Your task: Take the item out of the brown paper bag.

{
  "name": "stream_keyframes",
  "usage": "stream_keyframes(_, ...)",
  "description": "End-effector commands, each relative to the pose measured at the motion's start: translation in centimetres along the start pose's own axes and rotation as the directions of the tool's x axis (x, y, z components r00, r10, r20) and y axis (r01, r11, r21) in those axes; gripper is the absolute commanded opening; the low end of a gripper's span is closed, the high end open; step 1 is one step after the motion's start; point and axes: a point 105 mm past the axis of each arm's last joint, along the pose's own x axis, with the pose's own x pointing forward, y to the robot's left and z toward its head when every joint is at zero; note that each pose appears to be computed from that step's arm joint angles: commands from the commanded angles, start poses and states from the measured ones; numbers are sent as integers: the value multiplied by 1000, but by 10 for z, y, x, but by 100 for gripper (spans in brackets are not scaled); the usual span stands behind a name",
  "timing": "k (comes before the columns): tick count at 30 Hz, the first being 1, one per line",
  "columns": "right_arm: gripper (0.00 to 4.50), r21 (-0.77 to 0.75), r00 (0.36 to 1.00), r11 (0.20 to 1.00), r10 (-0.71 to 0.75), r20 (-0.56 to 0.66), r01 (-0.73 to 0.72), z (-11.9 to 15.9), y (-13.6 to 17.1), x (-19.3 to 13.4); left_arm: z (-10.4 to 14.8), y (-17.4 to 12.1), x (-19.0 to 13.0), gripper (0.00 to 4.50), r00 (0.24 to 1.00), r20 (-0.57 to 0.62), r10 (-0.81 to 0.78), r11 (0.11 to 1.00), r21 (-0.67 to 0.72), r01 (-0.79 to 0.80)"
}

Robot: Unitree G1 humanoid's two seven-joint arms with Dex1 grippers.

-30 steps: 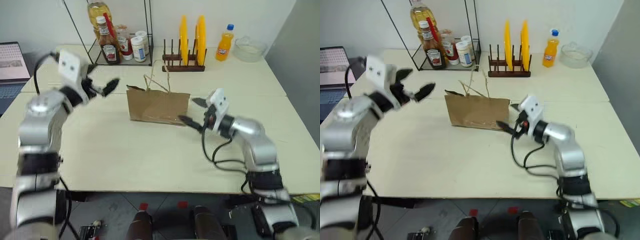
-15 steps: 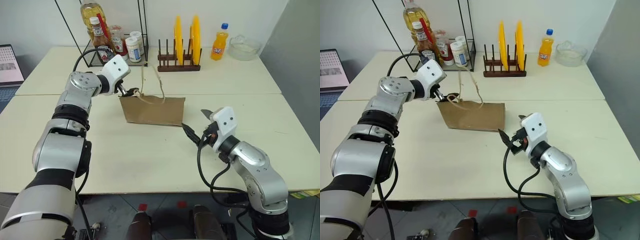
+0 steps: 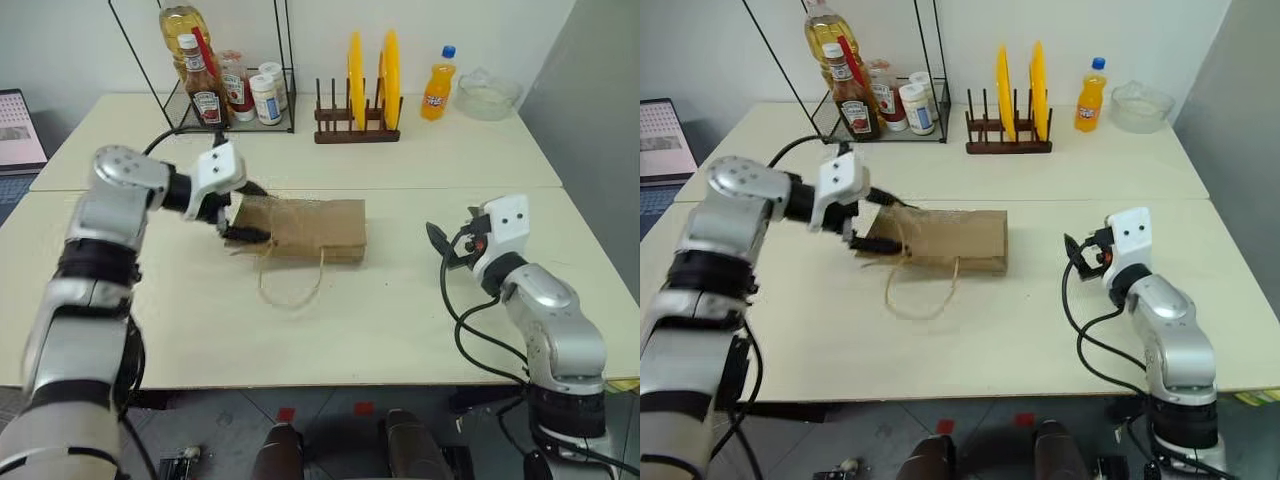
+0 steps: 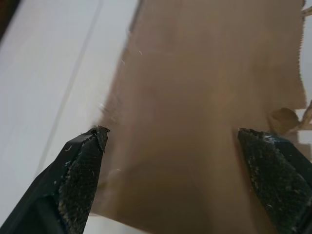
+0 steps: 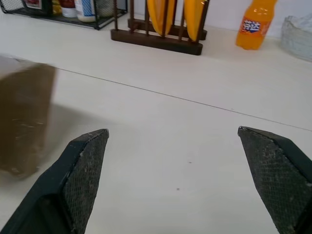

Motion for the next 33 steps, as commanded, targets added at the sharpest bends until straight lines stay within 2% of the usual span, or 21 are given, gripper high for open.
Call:
stream_keyframes(1,446,-22,996,999,26,85,-24,22,-1,7,16,-17,-13,450,1000,-1,-14,999,50,14)
stream_keyframes(7,446,-37,993,998,61,101,-58,25,0,18,30,-34,-22,450,1000,1,-5,997,82,5)
stream_keyframes(10,446,-47,991,995,89,98,-85,24,3,20,33,-42,-29,450,999,-32,-20,985,173,25)
stream_keyframes(14,446,-90,974,975,209,83,-201,23,16,18,18,-74,-37,450,976,-163,-142,938,293,185)
stream_keyframes(21,446,-168,944,930,331,-3,-327,6,24,8,-14,-103,-18,450,956,-214,-203,884,379,273)
stream_keyframes(25,446,-200,929,908,368,-41,-369,1,27,2,-18,-114,5,450,973,-126,-192,895,385,226)
stream_keyframes(29,446,-108,930,923,366,-40,-368,5,28,-1,-24,-119,26,450,987,-63,-145,924,349,158)
stream_keyframes(33,446,-142,886,875,455,-89,-463,1,44,-18,-6,-114,42,450,992,118,-53,984,173,32)
